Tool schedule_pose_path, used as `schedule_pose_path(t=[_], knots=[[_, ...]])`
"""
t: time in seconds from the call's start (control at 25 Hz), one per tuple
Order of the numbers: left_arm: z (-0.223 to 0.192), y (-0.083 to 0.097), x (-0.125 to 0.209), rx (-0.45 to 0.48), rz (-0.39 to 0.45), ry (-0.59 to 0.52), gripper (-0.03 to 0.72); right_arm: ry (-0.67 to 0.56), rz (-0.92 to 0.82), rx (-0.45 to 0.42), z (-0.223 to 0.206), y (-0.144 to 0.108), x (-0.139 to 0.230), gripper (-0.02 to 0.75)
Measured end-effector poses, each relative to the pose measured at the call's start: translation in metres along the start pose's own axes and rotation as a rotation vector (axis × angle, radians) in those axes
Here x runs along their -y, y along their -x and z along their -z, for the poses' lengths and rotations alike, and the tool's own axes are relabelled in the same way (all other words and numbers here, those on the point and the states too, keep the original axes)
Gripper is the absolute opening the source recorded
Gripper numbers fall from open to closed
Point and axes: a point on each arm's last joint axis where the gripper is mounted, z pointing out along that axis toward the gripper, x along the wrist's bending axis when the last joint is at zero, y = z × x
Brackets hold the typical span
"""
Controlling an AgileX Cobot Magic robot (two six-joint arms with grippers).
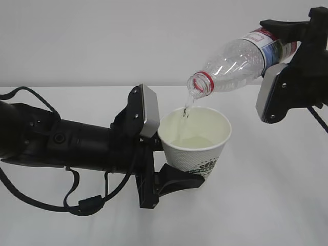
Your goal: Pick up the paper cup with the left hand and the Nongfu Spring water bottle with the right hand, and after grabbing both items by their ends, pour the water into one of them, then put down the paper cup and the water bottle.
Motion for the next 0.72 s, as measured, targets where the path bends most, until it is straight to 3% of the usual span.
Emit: schedule_pose_path(t=[0.72], knots=[[0.0000,-0.0001,0.0001,-0.001,0.000,-0.001,0.517,0.001,0.003,0.005,-0.0003,0.0008,0.0000,0.515]])
